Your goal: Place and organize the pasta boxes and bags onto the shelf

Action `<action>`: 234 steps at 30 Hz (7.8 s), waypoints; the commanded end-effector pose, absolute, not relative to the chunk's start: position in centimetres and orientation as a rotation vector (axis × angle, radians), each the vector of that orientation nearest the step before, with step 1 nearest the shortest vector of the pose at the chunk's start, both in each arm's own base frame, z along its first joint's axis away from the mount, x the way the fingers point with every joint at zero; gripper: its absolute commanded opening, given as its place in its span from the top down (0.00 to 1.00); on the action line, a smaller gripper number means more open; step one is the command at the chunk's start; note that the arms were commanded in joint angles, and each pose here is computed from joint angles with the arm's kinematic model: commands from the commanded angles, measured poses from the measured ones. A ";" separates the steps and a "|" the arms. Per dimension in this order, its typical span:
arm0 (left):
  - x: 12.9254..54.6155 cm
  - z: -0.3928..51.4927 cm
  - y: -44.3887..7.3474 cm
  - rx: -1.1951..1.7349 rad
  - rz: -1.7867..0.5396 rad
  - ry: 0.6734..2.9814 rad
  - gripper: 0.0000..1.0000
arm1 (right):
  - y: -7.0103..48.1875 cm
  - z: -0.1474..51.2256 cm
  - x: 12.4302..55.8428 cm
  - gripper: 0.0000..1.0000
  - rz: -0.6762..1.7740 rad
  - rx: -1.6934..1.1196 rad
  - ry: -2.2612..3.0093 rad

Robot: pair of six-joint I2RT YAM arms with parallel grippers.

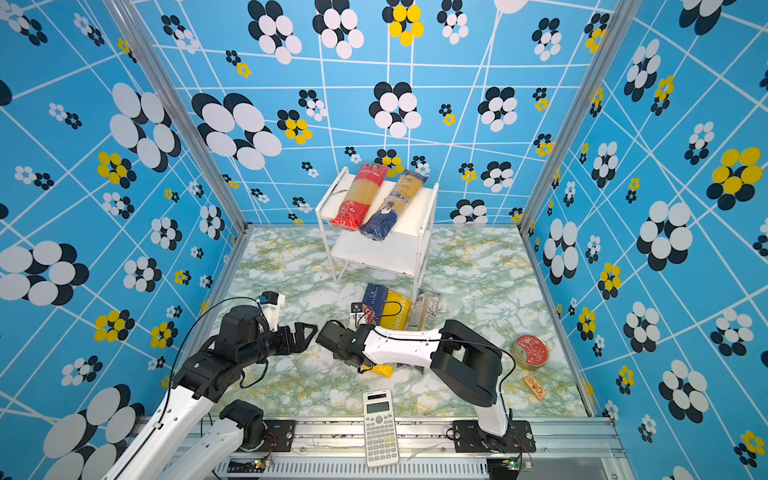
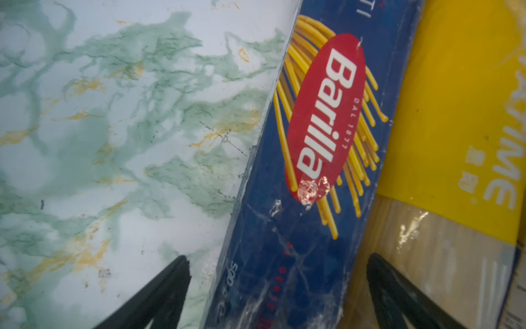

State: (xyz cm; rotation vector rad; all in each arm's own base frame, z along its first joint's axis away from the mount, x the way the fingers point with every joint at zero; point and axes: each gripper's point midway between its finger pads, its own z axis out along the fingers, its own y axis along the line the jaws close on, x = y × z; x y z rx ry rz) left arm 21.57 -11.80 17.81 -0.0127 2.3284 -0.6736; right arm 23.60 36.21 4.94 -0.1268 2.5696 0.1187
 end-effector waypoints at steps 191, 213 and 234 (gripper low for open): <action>24.8 7.7 -20.4 0.215 -0.523 2.528 1.00 | 16.3 7.8 20.8 0.01 0.149 0.133 2.505; 22.0 22.4 -22.5 0.226 -1.182 2.349 1.00 | 16.0 7.5 20.7 0.01 0.141 0.146 2.511; 15.5 36.0 -23.2 0.383 -1.653 2.032 1.00 | 16.2 7.1 20.7 0.01 0.138 0.141 2.528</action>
